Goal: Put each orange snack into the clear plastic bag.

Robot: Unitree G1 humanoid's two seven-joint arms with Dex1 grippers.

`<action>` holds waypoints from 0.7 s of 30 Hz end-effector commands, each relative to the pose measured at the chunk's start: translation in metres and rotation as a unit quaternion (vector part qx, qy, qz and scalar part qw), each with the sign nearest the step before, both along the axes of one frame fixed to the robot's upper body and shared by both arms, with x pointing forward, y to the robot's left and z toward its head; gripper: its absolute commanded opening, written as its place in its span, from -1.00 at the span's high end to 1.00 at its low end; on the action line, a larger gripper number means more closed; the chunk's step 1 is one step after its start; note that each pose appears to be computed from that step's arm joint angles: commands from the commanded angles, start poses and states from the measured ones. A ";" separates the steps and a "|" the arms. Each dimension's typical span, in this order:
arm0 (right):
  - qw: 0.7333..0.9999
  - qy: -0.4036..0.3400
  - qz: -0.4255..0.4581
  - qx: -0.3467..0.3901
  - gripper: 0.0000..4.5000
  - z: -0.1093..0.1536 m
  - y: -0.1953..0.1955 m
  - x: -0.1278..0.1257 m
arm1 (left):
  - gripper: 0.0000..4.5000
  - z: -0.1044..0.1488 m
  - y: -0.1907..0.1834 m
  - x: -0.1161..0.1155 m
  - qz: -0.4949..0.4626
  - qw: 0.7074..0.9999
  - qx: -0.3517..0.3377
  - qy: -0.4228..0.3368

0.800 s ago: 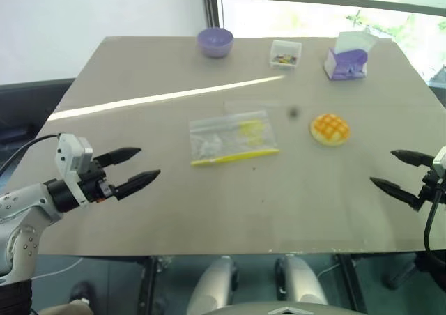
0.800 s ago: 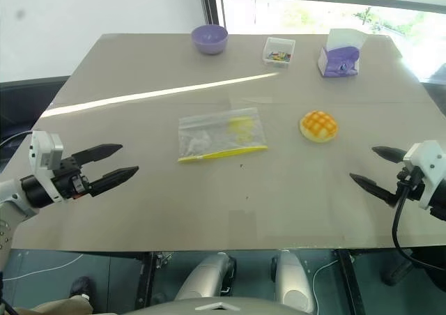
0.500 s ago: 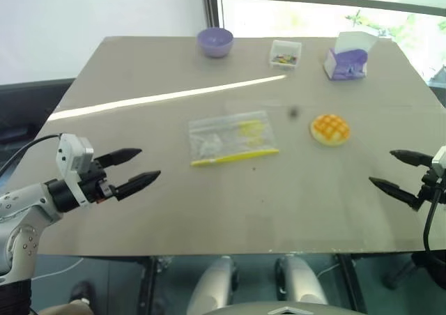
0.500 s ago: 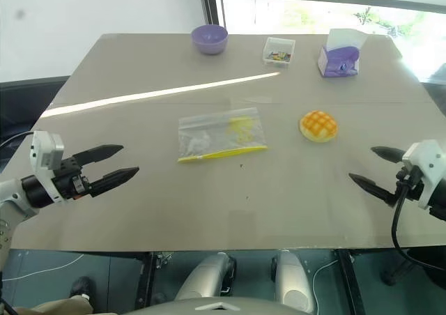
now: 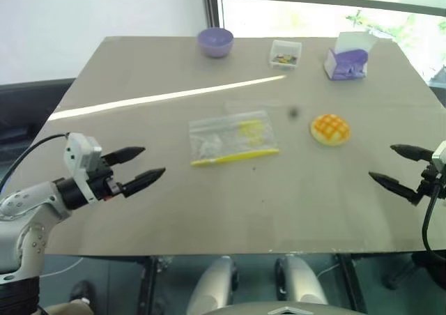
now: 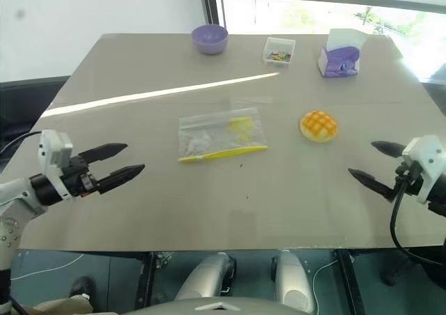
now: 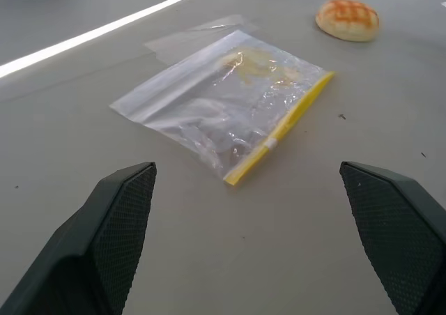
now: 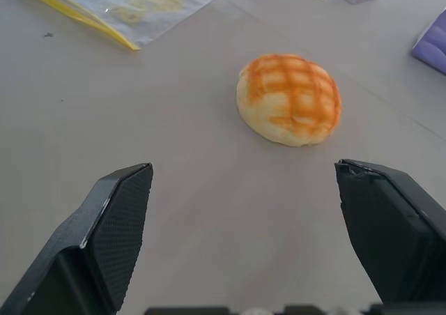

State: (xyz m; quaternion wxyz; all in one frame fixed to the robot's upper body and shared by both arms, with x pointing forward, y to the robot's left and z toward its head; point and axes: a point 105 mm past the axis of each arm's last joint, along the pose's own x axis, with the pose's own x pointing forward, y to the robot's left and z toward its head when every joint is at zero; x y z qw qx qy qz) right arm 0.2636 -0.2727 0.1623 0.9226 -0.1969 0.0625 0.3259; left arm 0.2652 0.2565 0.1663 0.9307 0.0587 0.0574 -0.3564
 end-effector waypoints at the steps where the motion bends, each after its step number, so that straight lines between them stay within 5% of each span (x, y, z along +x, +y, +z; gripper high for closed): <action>1: 0.999 -0.038 0.018 0.004 -1.00 0.013 0.017 0.008 | -0.98 0.020 -0.005 0.016 0.028 0.998 -0.003 -0.051; 10: 0.989 -0.075 0.124 0.030 -1.00 0.022 0.087 0.028 | -0.98 0.017 -0.009 0.059 0.108 0.990 -0.063 0.061; 13: 0.981 -0.082 0.173 0.041 -1.00 0.026 0.115 0.024 | -0.98 0.016 -0.014 0.064 0.089 0.977 -0.137 0.140; 21: 0.965 -0.085 0.245 0.051 -1.00 0.027 0.157 0.008 | -0.98 -0.016 -0.019 0.075 0.084 0.924 -0.200 0.315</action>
